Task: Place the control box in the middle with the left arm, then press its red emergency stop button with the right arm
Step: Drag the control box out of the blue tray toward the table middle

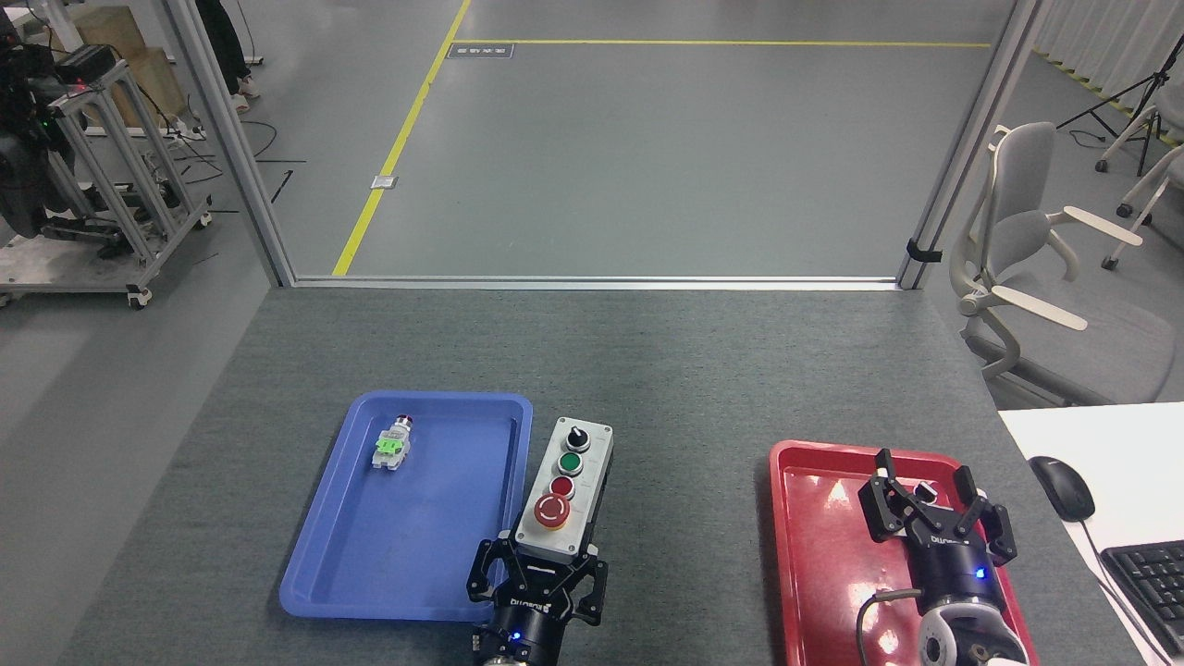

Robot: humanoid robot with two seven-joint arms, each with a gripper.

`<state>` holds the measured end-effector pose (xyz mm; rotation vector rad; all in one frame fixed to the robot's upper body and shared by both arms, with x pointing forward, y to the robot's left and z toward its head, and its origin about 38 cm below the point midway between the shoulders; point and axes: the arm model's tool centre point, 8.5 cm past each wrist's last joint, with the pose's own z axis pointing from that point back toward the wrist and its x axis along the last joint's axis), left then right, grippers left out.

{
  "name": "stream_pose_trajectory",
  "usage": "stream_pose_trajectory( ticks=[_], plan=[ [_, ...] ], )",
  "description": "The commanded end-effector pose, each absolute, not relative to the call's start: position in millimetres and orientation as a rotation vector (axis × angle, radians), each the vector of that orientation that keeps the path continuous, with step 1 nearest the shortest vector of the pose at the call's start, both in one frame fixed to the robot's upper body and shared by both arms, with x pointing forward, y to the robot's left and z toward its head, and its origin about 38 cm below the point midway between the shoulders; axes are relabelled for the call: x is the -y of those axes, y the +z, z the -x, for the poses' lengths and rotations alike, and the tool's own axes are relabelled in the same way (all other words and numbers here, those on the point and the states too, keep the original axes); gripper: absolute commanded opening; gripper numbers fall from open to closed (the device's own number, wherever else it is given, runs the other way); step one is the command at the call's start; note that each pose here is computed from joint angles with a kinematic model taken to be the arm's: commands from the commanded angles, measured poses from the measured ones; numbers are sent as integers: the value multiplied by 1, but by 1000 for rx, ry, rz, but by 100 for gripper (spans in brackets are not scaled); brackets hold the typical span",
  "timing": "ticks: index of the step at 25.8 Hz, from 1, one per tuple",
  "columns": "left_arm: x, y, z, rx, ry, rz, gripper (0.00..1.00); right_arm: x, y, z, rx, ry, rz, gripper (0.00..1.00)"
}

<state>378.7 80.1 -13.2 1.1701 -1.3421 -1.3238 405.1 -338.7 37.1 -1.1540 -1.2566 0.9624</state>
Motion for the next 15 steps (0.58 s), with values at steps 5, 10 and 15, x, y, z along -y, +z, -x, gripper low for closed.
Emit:
stream_pose_trajectory(
  ticks=[5, 10, 15],
  plan=[
    [-61, -25, -362, 1160, -1299, -1193, 4, 341, 37, -404, 1246, 963, 1156, 99],
    [-47, -26, -357, 1133, -1334, -1153, 2, 344, 38, -404, 1242, 966, 1163, 99],
    [-30, -14, -369, 1174, -1334, -1094, 0, 353, 40, -403, 1235, 944, 1177, 99]
  ],
)
